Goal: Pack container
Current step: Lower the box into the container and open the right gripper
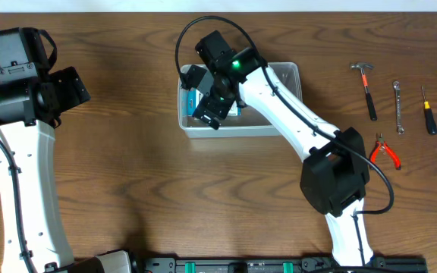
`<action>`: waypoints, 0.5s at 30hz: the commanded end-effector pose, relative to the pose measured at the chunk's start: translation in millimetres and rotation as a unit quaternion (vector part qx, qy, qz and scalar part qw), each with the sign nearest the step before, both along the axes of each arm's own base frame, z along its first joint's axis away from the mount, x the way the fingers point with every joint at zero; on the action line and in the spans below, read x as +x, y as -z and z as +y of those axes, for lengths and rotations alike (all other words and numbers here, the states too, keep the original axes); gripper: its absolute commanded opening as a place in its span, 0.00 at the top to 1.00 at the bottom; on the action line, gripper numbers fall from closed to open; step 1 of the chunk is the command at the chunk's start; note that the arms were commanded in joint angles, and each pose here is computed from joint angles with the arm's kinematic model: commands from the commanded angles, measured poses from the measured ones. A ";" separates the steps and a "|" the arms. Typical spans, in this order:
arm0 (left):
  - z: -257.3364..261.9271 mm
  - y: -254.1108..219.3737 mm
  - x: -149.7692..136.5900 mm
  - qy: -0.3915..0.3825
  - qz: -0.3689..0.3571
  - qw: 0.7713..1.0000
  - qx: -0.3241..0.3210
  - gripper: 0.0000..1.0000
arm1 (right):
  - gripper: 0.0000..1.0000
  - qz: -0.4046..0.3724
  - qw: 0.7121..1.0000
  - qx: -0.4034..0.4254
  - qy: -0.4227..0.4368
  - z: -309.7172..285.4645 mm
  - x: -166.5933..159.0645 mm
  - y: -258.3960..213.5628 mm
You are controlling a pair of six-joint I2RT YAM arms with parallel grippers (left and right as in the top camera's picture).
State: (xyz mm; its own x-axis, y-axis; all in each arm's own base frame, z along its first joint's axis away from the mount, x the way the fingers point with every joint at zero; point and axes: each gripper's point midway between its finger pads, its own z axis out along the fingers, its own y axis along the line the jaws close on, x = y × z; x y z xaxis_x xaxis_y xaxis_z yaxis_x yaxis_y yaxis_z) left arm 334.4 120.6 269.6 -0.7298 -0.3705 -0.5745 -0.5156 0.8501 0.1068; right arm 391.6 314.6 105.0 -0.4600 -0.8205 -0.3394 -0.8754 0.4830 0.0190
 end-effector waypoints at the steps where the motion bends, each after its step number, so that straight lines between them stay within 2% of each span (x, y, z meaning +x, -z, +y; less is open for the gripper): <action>1: 5.0 -1.1 -1.2 -0.001 0.005 1.000 0.013 0.02 | 0.01 0.013 0.999 -0.009 0.029 -11.8 4.5 3.9; 6: 5.0 -1.1 -1.2 -0.001 0.005 1.000 0.013 0.02 | 0.01 -0.019 0.991 -0.028 0.127 -42.1 25.0 -28.0; 10: 5.0 -1.1 -1.2 -0.001 0.005 1.000 0.013 0.02 | 0.01 -0.073 0.974 -0.012 0.213 -84.5 46.3 -89.2; 15: 5.0 -1.1 -1.2 -0.001 0.005 1.000 0.013 0.02 | 0.01 -0.108 0.939 0.028 0.325 -164.7 53.5 -157.2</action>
